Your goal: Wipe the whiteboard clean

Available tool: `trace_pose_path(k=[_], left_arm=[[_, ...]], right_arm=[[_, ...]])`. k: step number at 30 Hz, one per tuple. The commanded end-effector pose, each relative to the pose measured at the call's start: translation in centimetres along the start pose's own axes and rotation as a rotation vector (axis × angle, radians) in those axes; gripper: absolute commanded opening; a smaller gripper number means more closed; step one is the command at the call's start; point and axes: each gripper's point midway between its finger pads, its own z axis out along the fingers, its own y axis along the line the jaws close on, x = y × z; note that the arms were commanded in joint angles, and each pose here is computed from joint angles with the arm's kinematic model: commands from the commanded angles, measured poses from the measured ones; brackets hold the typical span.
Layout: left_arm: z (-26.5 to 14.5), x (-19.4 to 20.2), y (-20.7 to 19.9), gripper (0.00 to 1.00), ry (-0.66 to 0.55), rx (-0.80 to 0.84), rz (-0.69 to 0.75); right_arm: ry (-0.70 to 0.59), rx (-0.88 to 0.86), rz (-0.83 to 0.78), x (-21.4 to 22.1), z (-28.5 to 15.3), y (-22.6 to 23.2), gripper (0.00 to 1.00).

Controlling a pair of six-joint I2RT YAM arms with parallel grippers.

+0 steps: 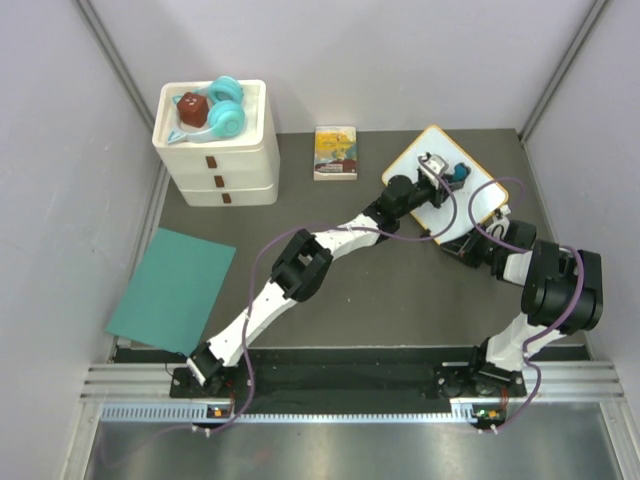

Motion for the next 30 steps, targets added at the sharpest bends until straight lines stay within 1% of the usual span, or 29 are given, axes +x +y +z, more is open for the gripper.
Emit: trace_pose_path(k=[1,5,6,8,9,10,12,15,16,17,20,22,24,28,30], left_arm=[[0.2,-0.6,-2.9,0.00,0.000,0.067,0.039],[-0.4,1.2,-3.0,0.00,0.095,0.062,0.011],[-0.7,1.5,-3.0,0.00,0.137,0.058,0.000],[-1.7,3.2,-3.2,0.00,0.204,0.055,-0.018],[-1.9,2.1,-3.2,0.00,0.204,0.050,-0.017],[-2.9,3.9,-3.1,0.00,0.248,0.039,-0.027],[-4.0,4.4,-2.8,0.00,0.275,0.013,-0.024],[-4.2,3.8,-2.7,0.00,0.221,0.013,0.008],[-3.7,2.7,-2.8,0.00,0.174,0.017,0.023],[-3.3,2.3,-2.8,0.00,0.155,0.018,0.019],[-1.2,-0.2,-3.5,0.00,0.037,0.041,0.033],[0.1,-1.8,-3.2,0.00,-0.037,0.015,0.058],[1.2,-2.9,-3.4,0.03,-0.098,-0.017,0.086],[1.4,-2.3,-4.0,0.00,-0.086,0.001,0.079],[1.1,-0.6,-4.8,0.00,-0.018,0.047,0.070]], right_arm=[[0.103,0.028,0.050,3.1,0.1,-0.5,0.00],[0.104,0.027,0.052,3.1,0.0,-0.5,0.00],[0.104,0.027,0.053,3.1,0.0,-0.5,0.00],[0.103,0.026,0.051,3.1,0.0,-0.5,0.00],[0.103,0.026,0.049,3.1,0.0,-0.5,0.00],[0.103,0.026,0.051,3.1,0.0,-0.5,0.00],[0.103,0.028,0.050,3.1,0.0,-0.5,0.00],[0.102,0.028,0.049,3.1,0.0,-0.5,0.00],[0.101,0.027,0.050,3.1,0.0,-0.5,0.00],[0.104,0.027,0.053,3.2,0.0,-0.5,0.00],[0.103,0.028,0.052,3.2,0.0,-0.5,0.00],[0.101,0.027,0.050,3.1,0.0,-0.5,0.00],[0.101,0.027,0.050,3.1,0.0,-0.5,0.00],[0.101,0.027,0.051,3.1,0.0,-0.5,0.00],[0.101,0.027,0.050,3.1,0.0,-0.5,0.00]])
